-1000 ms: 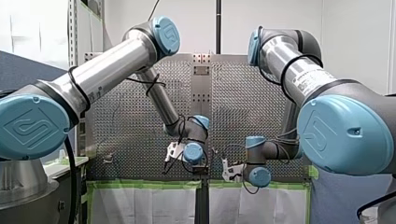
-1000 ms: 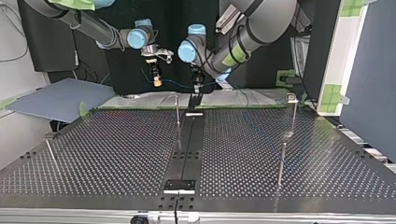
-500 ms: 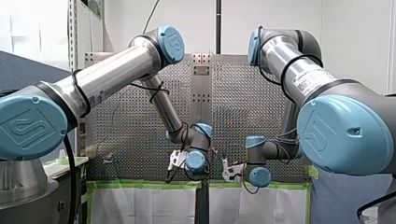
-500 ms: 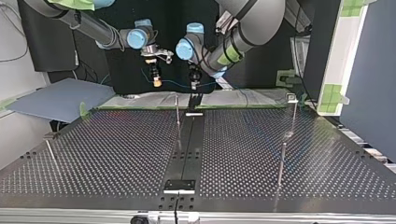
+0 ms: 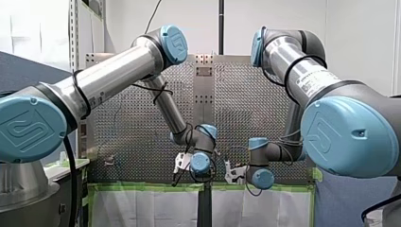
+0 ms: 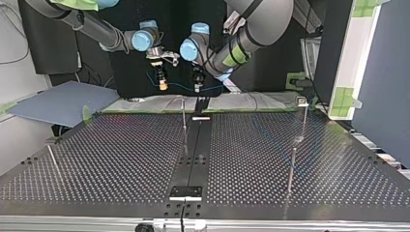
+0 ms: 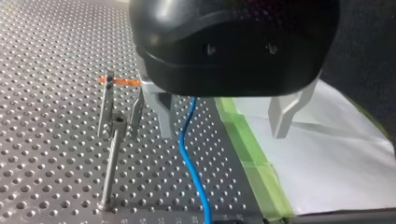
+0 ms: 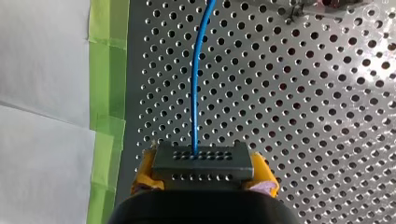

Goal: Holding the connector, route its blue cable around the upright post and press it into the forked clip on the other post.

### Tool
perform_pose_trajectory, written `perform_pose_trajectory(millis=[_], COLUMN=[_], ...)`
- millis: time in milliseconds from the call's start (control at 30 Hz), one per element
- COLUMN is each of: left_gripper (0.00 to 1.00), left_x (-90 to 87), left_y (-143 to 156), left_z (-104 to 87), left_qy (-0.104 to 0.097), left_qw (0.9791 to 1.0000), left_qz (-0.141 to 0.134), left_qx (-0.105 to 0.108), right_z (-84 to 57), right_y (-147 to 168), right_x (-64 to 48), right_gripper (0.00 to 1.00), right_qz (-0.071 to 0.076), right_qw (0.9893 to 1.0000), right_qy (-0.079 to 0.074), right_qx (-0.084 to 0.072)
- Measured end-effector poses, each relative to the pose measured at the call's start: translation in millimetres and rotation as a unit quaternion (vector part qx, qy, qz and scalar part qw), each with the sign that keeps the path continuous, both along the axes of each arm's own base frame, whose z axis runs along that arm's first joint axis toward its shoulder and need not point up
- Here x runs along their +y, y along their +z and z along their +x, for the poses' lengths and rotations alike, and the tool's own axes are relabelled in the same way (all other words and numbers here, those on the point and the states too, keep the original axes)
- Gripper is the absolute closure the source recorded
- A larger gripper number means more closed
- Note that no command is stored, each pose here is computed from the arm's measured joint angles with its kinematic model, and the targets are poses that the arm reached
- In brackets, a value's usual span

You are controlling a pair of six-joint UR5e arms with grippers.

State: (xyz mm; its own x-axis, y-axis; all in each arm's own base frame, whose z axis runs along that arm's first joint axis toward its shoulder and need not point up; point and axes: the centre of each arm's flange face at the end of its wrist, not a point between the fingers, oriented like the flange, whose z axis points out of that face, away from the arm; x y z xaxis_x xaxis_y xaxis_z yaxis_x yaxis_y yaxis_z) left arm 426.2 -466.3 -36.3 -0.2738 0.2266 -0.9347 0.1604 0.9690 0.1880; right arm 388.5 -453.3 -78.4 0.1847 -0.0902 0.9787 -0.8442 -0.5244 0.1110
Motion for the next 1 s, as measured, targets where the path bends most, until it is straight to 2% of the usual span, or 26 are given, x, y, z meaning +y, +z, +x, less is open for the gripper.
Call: perform_pose_trajectory(millis=[167, 200, 233, 267, 333, 467, 533, 567, 633, 667, 733, 767, 833, 867, 933, 1000], left_gripper=[0.0, 0.09, 0.24, 0.24, 0.36, 0.36, 0.45, 0.45, 0.6, 0.6, 0.72, 0.72, 0.86, 0.86, 0.98, 1.0], left_x=[2.9, 3.9, 5.4, 6.7, 9.5, 14.1, 16.7, 18.0, 21.2, 22.7, 25.8, 27.0, 29.8, 30.8, 32.5, 33.4], left_y=[0.6, 0.7, 0.9, 1.0, 1.3, 1.8, 1.8, 1.8, 2.0, 2.1, 2.3, 2.4, 2.3, 2.2, 2.1, 1.9], left_z=[0.9, 1.5, 2.5, 3.2, 5.1, 9.0, 11.0, 12.1, 14.9, 16.3, 19.3, 20.6, 23.6, 24.9, 27.5, 29.2], left_qy=[0.013, 0.016, 0.02, 0.024, 0.032, 0.042, 0.047, 0.049, 0.055, 0.057, 0.062, 0.063, 0.066, 0.067, 0.066, 0.064], left_qw=[0.9999, 0.9999, 0.9998, 0.9997, 0.9995, 0.9991, 0.9989, 0.9987, 0.9984, 0.9983, 0.998, 0.9979, 0.9977, 0.9977, 0.9978, 0.9979], left_qz=[0.001, 0.001, 0.002, 0.003, 0.005, 0.007, 0.008, 0.009, 0.01, 0.01, 0.009, 0.008, 0.007, 0.007, 0.005, 0.004], left_qx=[-0.001, -0.002, -0.002, -0.003, -0.005, -0.007, -0.007, -0.007, -0.008, -0.009, -0.009, -0.009, -0.009, -0.01, -0.009, -0.009], right_z=[0.6, 0.8, 0.9, 1.1, 1.8, 3.2, 4.1, 4.7, 6.4, 7.2, 9.3, 10.2, 12.2, 13.1, 14.8, 15.5], right_y=[0.3, 0.4, 0.4, 0.5, 0.6, 0.7, 0.6, 0.6, 0.7, 0.7, 0.9, 0.9, 0.8, 0.9, 1.0, 1.1], right_x=[-0.2, -0.2, -0.3, -0.3, -0.2, 0.2, 0.9, 1.2, 2.3, 2.9, 4.1, 4.8, 6.3, 7.0, 8.2, 8.5], right_gripper=[0.98, 0.98, 0.98, 0.98, 0.98, 0.98, 0.98, 0.98, 0.98, 0.98, 0.98, 0.98, 0.98, 0.98, 0.98, 0.98], right_qz=[-0.001, -0.001, -0.002, -0.003, -0.005, -0.008, -0.008, -0.009, -0.01, -0.01, -0.011, -0.011, -0.012, -0.013, -0.013, -0.013], right_qw=[1.0, 1.0, 1.0, 1.0, 0.9999, 0.9998, 0.9997, 0.9997, 0.9995, 0.9994, 0.9992, 0.9991, 0.9987, 0.9985, 0.9982, 0.9981], right_qy=[0.002, 0.002, 0.003, 0.003, 0.005, 0.011, 0.014, 0.016, 0.023, 0.026, 0.032, 0.035, 0.043, 0.046, 0.051, 0.052], right_qx=[0.003, 0.003, 0.004, 0.005, 0.009, 0.014, 0.017, 0.018, 0.02, 0.02, 0.022, 0.023, 0.026, 0.027, 0.029, 0.029])
